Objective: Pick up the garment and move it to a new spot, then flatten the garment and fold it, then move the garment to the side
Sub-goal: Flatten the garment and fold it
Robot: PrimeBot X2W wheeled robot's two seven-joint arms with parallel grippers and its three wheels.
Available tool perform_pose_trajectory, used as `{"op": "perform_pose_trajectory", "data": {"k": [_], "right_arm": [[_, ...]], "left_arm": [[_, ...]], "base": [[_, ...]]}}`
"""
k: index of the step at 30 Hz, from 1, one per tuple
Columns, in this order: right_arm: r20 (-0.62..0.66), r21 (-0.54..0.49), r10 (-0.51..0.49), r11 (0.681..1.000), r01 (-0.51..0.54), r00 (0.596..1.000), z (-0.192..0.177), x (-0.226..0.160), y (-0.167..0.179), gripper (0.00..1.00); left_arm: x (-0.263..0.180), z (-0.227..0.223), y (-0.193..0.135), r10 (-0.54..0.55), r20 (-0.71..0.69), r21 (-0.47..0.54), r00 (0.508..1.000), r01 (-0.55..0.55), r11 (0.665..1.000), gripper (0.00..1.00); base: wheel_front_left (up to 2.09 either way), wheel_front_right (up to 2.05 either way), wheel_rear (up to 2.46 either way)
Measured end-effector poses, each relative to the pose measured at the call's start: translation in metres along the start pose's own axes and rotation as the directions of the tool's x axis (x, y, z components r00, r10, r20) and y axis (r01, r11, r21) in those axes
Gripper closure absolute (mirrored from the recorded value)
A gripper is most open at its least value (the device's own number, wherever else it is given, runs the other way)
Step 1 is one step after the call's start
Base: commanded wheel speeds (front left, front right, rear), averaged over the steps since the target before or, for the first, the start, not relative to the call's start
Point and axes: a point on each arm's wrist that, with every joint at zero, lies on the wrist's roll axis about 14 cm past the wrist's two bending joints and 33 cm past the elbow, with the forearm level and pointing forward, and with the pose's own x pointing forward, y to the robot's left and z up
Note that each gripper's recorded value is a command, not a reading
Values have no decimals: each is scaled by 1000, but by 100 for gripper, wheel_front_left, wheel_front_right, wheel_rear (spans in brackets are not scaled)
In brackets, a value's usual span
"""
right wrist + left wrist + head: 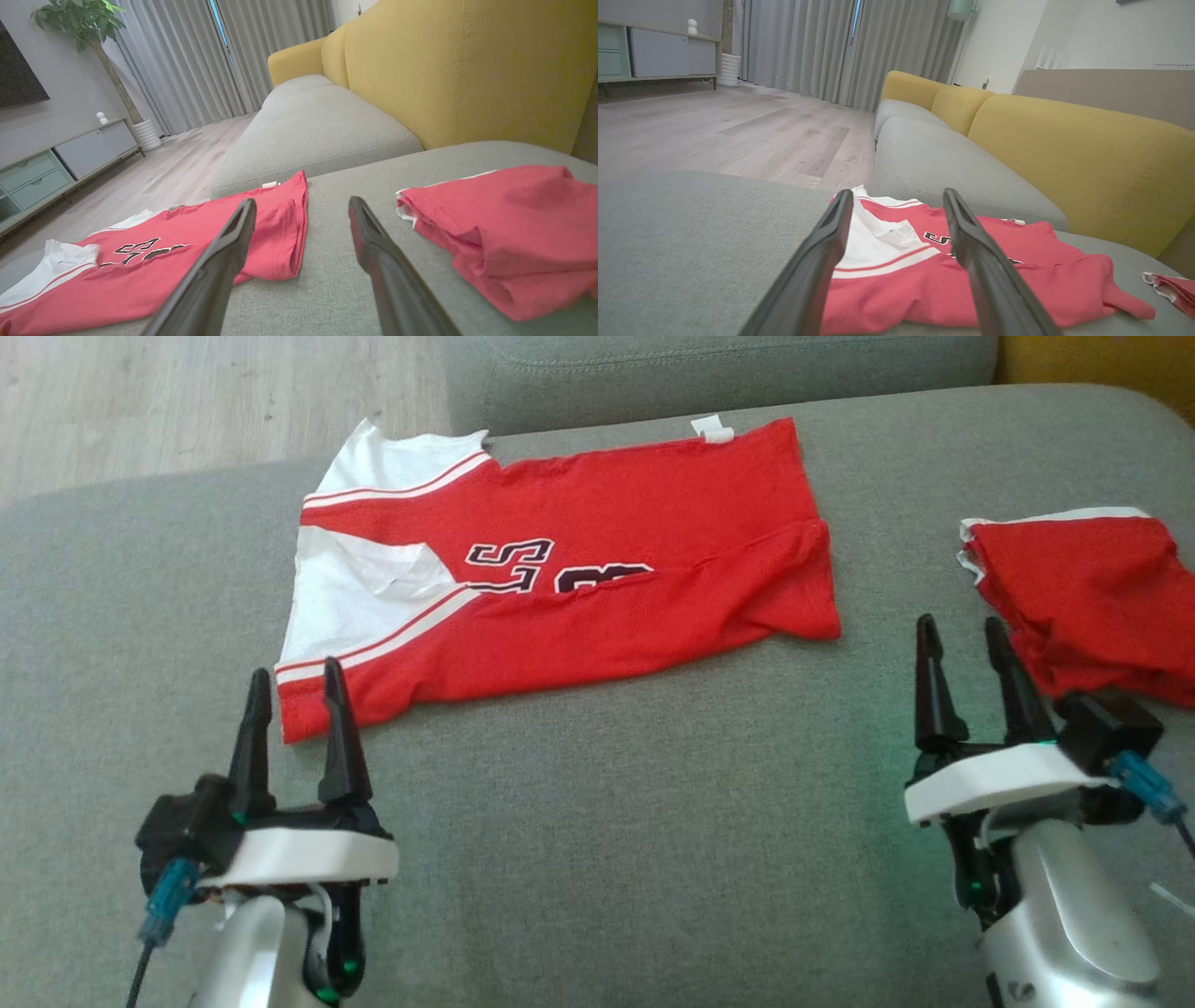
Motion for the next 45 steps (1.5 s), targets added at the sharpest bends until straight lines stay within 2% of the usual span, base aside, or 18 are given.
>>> {"op": "perform_pose_trajectory", "data": {"k": [6, 13, 18, 22, 23, 28, 29, 30, 31, 34, 38, 45], "right_arm": [[23, -3, -3, 1000, 3, 1000, 6, -1, 0, 0], [16, 7, 6, 1000, -6, 1000, 0, 3, 3, 0], [0, 22, 2, 1000, -2, 1000, -7, 6, 1, 0], [-6, 24, 5, 1000, -5, 1000, -9, 9, 1, 0], [-3, 22, 4, 1000, -4, 1000, -8, 11, 0, 0], [-10, 28, -16, 999, 16, 1000, -11, 10, -6, 0], [-12, 28, -17, 999, 18, 1000, -12, 10, -7, 0], [-13, 28, -18, 999, 18, 1000, -12, 10, -7, 0], [-15, 28, -18, 999, 18, 1000, -13, 10, -7, 0], [-37, 29, -18, 999, 19, 999, -20, 10, -7, 0], [-109, 21, -15, 1000, 17, 994, -39, 13, -6, 0], [-253, 75, 7, 997, 13, 967, -61, 42, 4, 0]], "left_arm": [[0, -8, 5, 13, -20, 15, 1000, -13, 1000, 0], [10, -52, 29, 100, -162, 87, 982, -86, 992, 0], [17, -86, 52, 188, -302, 129, 935, -156, 979, 0], [22, -98, 67, 231, -349, 165, 908, -183, 969, 0], [23, -107, 74, 253, -386, 183, 887, -195, 964, 0], [26, -124, 79, 269, -465, 189, 844, -203, 961, 0], [28, -126, 78, 262, -481, 181, 837, -198, 963, 10], [31, -125, 77, 258, -485, 174, 835, -196, 965, 58], [33, -124, 77, 255, -484, 172, 837, -194, 966, 100], [35, -122, 72, 230, -472, 160, 851, -174, 972, 100], [40, -106, 72, 211, -389, 149, 897, -165, 975, 100], [65, -53, 59, 133, -198, 138, 971, -106, 985, 100]], "base": [[0, 0, 0], [0, 0, 0], [0, 0, 0], [0, 0, 0], [0, 0, 0], [0, 0, 0], [0, 0, 0], [0, 0, 0], [0, 0, 0], [0, 0, 0], [0, 0, 0], [0, 0, 0]]}}
